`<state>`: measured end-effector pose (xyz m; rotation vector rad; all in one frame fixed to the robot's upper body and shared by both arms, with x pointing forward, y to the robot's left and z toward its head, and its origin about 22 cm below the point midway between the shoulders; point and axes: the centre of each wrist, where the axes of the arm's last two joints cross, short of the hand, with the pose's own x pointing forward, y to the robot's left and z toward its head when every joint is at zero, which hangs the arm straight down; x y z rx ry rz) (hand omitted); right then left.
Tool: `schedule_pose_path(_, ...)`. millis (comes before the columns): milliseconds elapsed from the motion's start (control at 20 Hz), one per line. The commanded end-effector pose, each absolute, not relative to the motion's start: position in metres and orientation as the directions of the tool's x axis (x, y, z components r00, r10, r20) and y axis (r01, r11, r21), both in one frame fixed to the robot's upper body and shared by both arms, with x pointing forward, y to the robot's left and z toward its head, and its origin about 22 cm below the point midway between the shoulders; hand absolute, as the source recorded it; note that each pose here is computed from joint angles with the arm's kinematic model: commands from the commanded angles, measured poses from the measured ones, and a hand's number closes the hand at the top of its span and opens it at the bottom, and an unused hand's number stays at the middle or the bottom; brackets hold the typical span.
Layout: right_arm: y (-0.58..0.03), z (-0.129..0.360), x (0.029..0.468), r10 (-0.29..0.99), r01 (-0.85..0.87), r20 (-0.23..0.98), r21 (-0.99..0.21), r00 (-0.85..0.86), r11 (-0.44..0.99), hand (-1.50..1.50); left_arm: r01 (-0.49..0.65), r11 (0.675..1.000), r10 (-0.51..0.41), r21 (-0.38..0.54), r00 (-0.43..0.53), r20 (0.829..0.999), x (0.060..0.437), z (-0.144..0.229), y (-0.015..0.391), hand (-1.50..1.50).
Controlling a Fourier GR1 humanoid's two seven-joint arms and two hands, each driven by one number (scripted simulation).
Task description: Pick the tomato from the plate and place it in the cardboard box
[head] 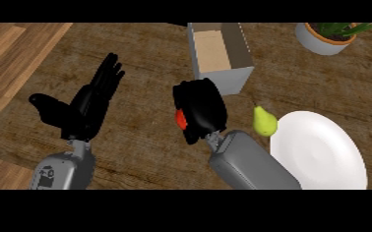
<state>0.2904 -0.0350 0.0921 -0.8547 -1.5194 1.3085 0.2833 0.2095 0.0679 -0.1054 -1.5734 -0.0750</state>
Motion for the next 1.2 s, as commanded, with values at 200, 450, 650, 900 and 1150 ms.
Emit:
schedule_pose_path(200, 0.007, 0.15, 0.295, 0.929, 0.143, 0.263, -0.941, -0.26, 0.306, 1.5, 0.153, 0.988, 0.029, -0.029, 0.007, 1.0, 0.29, 0.072, 0.194, 0.0)
schedule_pose_path(450, 0.023, 0.189, 0.307, 0.929, 0.307, 0.341, -0.877, -0.141, 0.368, 1.5, 0.133, 0.991, 0.018, -0.018, 0.004, 1.0, 0.294, 0.071, 0.2, 0.0)
schedule_pose_path(650, 0.04, 0.208, 0.312, 0.928, 0.385, 0.37, -0.849, -0.054, 0.361, 1.5, 0.13, 0.991, 0.015, -0.016, 0.007, 1.0, 0.296, 0.071, 0.199, 0.0)
schedule_pose_path(900, 0.049, 0.224, 0.33, 0.91, 0.403, 0.413, -0.839, 0.037, 0.365, 1.5, 0.097, 0.995, 0.006, -0.006, 0.0, 1.0, 0.301, 0.074, 0.203, 0.0)
schedule_pose_path(1150, 0.054, 0.225, 0.345, 0.899, 0.403, 0.428, -0.841, 0.093, 0.359, 1.5, 0.063, 0.998, 0.005, -0.005, -0.003, 1.0, 0.301, 0.075, 0.21, 0.0)
